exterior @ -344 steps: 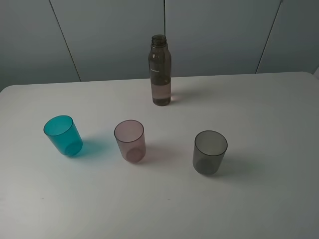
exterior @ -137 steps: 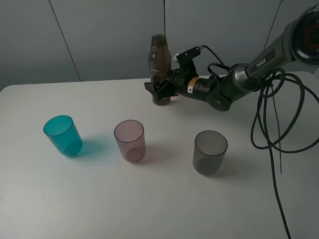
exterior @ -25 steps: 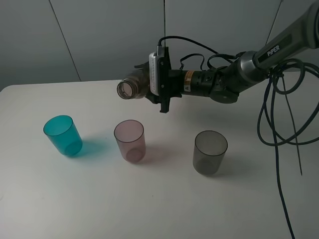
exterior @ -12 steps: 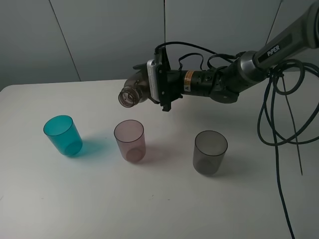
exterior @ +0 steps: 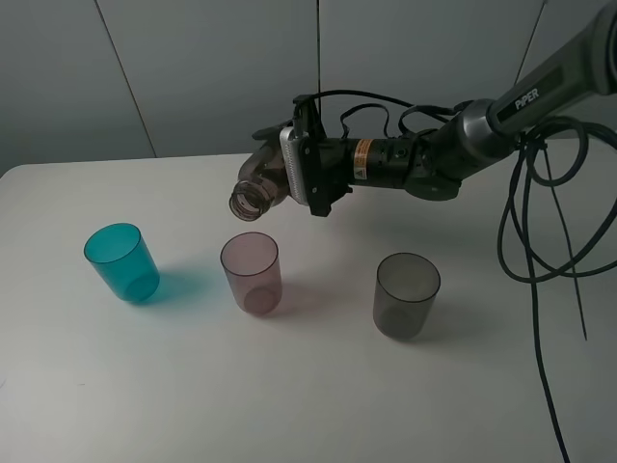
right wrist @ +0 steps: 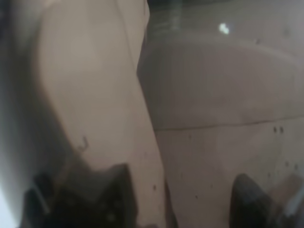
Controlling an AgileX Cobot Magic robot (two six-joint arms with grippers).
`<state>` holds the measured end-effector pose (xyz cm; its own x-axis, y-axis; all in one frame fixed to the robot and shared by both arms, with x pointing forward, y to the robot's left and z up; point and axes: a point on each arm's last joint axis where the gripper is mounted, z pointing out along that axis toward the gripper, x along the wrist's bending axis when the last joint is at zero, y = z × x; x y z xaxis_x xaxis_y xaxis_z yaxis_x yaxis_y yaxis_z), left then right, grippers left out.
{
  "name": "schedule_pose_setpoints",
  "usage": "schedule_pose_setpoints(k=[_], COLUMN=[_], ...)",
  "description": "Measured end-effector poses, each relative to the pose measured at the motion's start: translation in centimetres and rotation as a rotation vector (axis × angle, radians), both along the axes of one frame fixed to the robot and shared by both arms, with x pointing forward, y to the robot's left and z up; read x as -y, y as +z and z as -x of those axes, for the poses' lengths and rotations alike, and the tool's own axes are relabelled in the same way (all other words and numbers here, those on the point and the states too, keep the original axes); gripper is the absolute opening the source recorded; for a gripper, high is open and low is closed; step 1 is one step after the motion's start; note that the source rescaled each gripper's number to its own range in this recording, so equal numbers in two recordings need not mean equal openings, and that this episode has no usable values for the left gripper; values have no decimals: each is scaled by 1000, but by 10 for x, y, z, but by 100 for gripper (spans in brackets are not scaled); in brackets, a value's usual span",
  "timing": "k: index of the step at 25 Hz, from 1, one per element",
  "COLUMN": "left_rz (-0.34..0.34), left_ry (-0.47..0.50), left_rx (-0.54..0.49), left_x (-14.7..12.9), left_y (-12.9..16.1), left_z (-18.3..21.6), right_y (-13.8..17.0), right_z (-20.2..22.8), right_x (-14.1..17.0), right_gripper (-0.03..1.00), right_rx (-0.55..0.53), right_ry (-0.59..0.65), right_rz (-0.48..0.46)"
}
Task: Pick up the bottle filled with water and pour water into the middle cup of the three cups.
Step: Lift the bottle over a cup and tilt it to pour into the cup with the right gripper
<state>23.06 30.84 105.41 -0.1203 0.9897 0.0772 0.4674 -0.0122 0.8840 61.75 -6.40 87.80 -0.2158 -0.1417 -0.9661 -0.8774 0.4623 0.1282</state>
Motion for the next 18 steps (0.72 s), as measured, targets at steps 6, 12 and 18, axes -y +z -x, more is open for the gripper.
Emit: schedule_pose_setpoints(k=[6, 12, 18], left_rz=[0, 0, 0], left_ry=[0, 0, 0], left_rx=[0, 0, 0], left_x=[0, 0, 0], left_y=[0, 0, 0], left_z=[0, 0, 0], right_y=[0, 0, 1], right_z=[0, 0, 1], right_x=[-1, -1, -1], right_gripper=[0, 0, 0], right_rx=[45, 81, 101], right_ry=[13, 22, 30], right_rz=[22, 39, 41])
